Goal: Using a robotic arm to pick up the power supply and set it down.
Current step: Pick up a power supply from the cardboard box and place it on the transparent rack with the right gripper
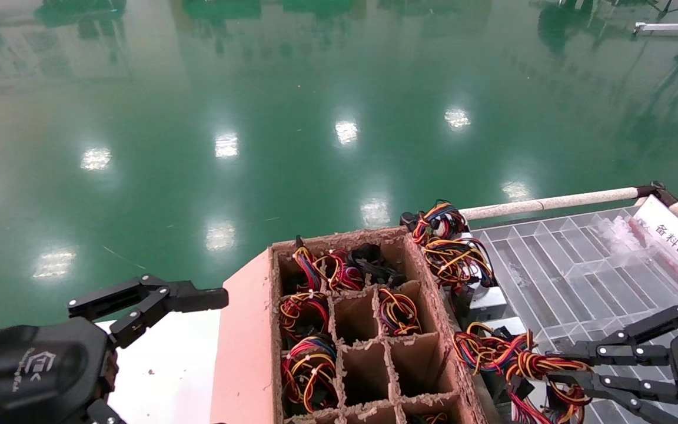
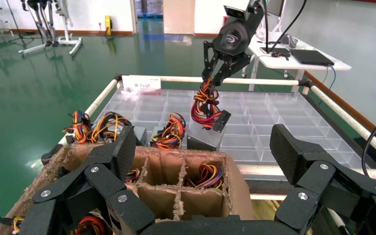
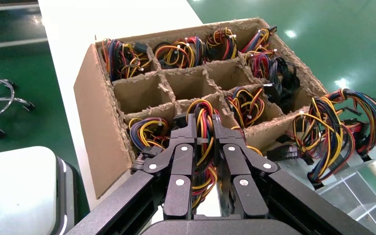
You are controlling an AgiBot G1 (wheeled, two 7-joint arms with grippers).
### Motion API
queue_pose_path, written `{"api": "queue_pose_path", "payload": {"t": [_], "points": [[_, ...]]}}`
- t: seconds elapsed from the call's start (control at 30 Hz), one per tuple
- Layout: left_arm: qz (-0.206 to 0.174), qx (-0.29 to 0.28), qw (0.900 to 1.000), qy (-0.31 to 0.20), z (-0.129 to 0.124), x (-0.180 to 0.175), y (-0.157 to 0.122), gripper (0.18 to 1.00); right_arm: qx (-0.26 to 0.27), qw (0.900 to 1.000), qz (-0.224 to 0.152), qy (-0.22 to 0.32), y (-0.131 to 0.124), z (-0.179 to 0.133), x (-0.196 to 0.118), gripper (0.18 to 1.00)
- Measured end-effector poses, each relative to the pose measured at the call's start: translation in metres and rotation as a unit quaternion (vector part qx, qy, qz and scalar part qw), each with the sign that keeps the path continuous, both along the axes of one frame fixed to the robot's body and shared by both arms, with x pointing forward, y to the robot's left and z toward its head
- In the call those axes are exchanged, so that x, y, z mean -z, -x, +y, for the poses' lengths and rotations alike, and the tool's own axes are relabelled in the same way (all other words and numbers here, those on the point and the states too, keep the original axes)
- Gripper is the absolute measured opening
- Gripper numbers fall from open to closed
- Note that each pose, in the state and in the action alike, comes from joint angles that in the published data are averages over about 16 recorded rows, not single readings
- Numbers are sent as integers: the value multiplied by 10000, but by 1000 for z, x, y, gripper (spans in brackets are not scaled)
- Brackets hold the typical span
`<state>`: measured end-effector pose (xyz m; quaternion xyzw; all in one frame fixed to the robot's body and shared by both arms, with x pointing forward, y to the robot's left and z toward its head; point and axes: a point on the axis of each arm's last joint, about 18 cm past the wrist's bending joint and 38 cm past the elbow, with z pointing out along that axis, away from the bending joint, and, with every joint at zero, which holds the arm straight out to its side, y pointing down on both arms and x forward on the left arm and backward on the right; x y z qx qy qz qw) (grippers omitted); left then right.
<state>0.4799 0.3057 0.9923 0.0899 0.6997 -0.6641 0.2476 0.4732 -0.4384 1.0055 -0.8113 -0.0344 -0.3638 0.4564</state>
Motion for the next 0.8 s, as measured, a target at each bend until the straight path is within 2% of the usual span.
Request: {"api": "queue_pose_path", "payload": {"t": [0.3, 0.8], "points": [[0, 0, 10000, 0, 0, 0, 0, 1001, 31, 9998, 188, -108, -4, -6, 14, 233], [0, 0, 10000, 0, 0, 0, 0, 1001, 427, 9972, 352, -505, -13, -39, 44, 233]]}}
